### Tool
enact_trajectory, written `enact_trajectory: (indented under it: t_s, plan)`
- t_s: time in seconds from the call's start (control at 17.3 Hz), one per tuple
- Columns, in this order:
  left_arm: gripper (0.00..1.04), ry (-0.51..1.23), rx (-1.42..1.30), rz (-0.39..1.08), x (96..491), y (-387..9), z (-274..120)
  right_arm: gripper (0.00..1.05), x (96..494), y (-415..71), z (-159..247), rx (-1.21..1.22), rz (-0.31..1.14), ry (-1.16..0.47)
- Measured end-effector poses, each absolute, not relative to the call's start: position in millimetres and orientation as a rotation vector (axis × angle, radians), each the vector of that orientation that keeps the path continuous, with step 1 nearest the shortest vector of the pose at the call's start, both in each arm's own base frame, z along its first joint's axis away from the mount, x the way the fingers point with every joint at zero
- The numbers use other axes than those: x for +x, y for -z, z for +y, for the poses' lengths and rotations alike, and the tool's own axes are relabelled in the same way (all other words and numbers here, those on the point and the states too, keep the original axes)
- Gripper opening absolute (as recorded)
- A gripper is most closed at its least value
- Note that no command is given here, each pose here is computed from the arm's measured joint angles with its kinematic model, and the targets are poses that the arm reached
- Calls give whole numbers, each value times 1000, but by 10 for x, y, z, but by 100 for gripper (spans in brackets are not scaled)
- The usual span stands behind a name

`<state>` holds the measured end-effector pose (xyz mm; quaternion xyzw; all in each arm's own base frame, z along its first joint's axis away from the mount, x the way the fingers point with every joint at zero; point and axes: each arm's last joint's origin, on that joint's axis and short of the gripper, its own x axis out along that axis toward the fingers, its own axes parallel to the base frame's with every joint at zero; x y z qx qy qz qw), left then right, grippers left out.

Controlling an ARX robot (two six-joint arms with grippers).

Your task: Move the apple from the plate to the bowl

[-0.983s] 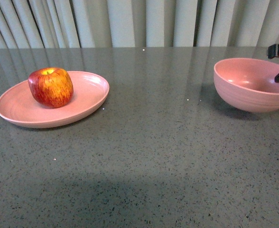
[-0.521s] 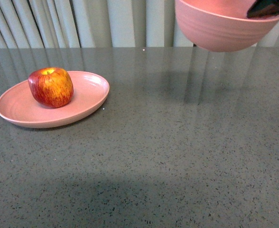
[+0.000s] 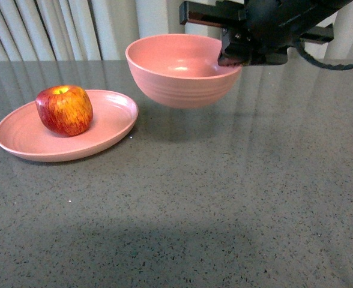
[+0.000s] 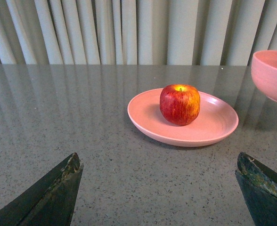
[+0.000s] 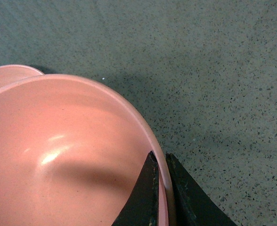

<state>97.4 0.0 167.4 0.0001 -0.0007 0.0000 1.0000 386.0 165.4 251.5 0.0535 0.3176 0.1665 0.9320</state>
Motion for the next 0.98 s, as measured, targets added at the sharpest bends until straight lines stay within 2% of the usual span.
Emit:
enact_trajectory:
  t_s: [0.4, 0.98]
  plan:
    - [98, 0, 0, -2, 974, -1675, 0, 3, 4023, -2077, 1828, 79, 751, -314]
    - [98, 0, 0, -1, 974, -1674, 0, 3, 4096, -2020, 1844, 83, 766, -288]
